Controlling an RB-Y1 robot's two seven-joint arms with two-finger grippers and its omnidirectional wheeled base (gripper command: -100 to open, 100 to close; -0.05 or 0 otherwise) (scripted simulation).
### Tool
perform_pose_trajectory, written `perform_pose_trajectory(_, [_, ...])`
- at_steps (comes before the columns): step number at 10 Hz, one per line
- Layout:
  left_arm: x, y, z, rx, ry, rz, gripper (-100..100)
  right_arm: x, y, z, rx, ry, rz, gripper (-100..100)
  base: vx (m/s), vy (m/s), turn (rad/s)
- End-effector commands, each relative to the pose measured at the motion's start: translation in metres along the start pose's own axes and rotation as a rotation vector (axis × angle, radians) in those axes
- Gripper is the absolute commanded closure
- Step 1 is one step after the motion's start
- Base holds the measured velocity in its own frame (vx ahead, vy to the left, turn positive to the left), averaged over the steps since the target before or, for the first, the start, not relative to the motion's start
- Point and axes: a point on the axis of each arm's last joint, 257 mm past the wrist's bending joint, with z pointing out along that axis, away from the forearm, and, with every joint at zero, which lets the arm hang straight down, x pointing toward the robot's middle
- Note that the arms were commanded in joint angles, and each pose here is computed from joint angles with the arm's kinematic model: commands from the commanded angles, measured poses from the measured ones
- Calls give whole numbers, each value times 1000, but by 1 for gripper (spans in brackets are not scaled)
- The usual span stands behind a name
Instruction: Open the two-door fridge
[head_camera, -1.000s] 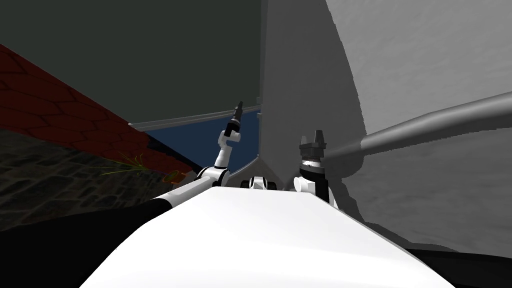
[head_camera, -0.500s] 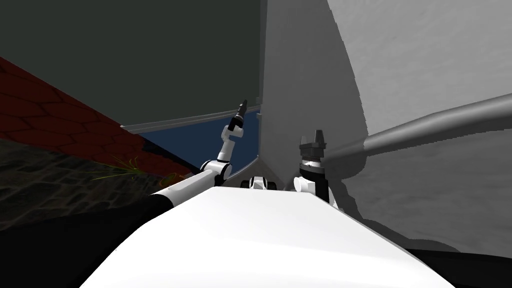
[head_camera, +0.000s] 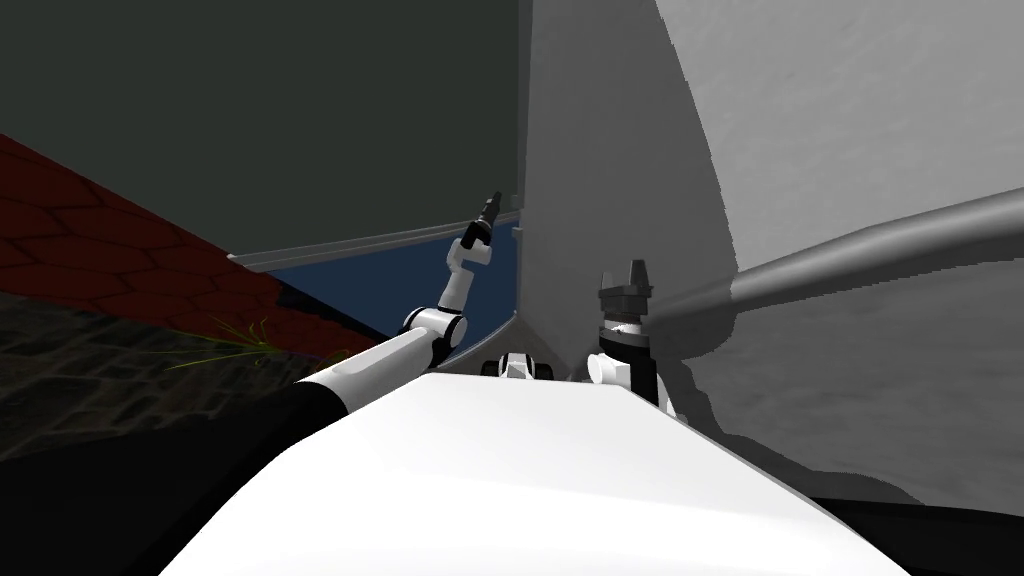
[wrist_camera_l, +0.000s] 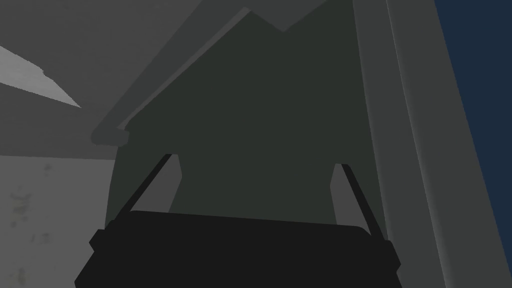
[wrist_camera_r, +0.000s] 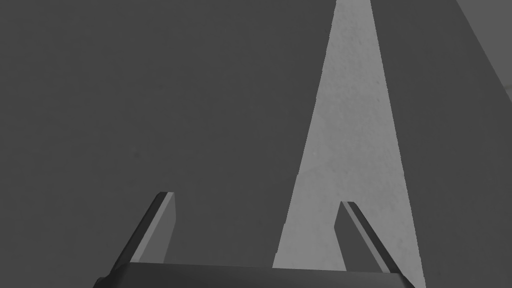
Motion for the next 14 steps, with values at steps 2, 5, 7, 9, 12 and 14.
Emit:
perform_pose_trajectory(2, [11, -16, 22, -22, 35, 29, -100, 0, 0, 0, 0, 0, 0, 0, 25, 23, -31])
perform_pose_trajectory(5, [25, -25, 40, -60, 82, 65, -100, 0, 0, 0, 0, 0, 0, 0, 20, 24, -38])
perform_pose_trajectory(7, [30, -35, 49, -71, 102, 85, -100, 0, 0, 0, 0, 0, 0, 0, 20, 21, -30])
perform_pose_trajectory(9, [38, -40, 57, -91, 127, 105, -100, 0, 0, 0, 0, 0, 0, 0, 17, 20, -31])
perform_pose_trajectory(12, [42, -52, 66, -100, 146, 126, -100, 0, 0, 0, 0, 0, 0, 0, 18, 21, -27])
perform_pose_trajectory(14, [49, -61, 74, -128, 178, 162, -100, 0, 0, 0, 0, 0, 0, 0, 21, 21, -42])
